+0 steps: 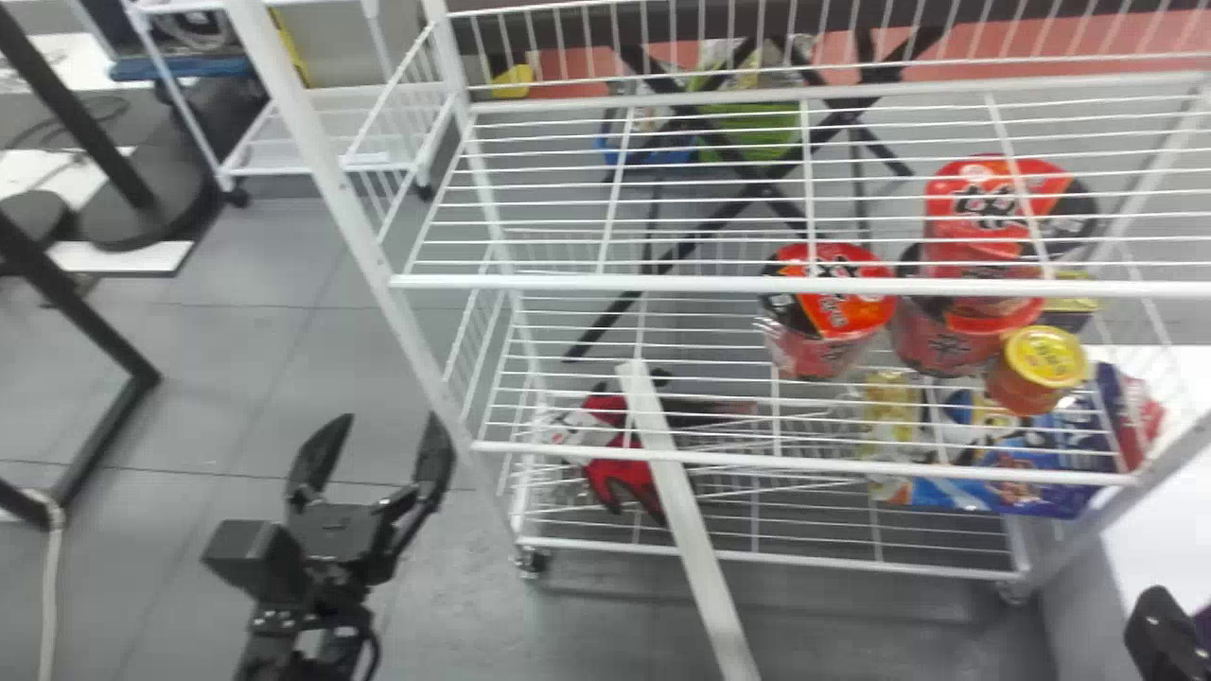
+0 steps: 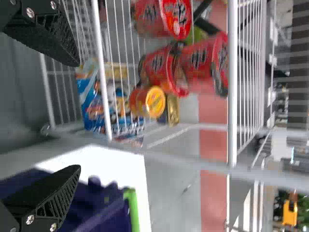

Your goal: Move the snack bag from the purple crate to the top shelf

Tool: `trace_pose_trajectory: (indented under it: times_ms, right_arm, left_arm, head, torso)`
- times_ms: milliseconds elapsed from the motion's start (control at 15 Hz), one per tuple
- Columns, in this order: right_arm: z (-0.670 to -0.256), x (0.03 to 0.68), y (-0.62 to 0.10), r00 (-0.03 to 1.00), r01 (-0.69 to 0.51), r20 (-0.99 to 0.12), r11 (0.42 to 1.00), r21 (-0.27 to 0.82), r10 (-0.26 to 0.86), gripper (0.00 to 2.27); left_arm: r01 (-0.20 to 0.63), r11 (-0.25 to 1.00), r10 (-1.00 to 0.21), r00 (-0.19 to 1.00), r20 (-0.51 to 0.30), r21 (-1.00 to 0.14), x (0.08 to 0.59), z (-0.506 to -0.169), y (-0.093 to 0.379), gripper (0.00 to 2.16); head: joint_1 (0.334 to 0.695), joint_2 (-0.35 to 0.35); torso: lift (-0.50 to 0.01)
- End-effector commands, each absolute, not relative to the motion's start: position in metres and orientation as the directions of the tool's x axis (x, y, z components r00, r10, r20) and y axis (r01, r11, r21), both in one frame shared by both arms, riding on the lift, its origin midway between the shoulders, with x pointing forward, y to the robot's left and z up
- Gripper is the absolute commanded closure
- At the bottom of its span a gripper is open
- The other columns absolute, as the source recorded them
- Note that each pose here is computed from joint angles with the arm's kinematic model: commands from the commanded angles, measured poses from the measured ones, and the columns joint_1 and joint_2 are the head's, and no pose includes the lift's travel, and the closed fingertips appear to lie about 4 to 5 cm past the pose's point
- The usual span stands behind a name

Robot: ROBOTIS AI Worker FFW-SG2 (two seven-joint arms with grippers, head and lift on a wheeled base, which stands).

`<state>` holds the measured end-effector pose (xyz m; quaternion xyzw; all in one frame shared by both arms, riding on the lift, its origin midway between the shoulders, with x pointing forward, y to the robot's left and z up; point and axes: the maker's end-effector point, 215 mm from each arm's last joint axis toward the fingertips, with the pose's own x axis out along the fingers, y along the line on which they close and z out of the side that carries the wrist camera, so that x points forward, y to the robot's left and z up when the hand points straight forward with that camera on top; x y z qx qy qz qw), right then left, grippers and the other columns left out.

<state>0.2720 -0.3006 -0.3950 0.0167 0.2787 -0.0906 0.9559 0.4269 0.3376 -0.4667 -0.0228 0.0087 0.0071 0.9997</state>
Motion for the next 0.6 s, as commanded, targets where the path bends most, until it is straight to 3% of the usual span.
trace_pose_trajectory:
  times_ms: [0,267,533]
  right_arm:
    - [-0.389,0.263,-0.356,0.801,0.243,-0.567,0.97,0.013,-0.193,0.07]
    - [-0.339,0.257,-0.397,0.794,0.282,-0.556,0.959,-0.018,-0.244,0.07]
    - [-0.347,0.21,-0.456,0.66,0.388,-0.687,0.921,-0.036,-0.305,0.09]
  left_arm:
    - [-0.011,0.999,0.01,1.0,-0.014,-0.046,0.428,-0.467,0.336,0.13]
    - [0.001,0.998,-0.002,1.0,-0.011,-0.058,0.429,-0.467,0.326,0.13]
    - [-0.001,0.998,0.0,1.0,-0.017,-0.058,0.427,-0.471,0.325,0.13]
  head:
    - [0.695,0.082]
    - [0.695,-0.06]
    - [0.695,-0.158]
  torso:
    - [-0.453]
    - [-0.453]
    - [-0.453]
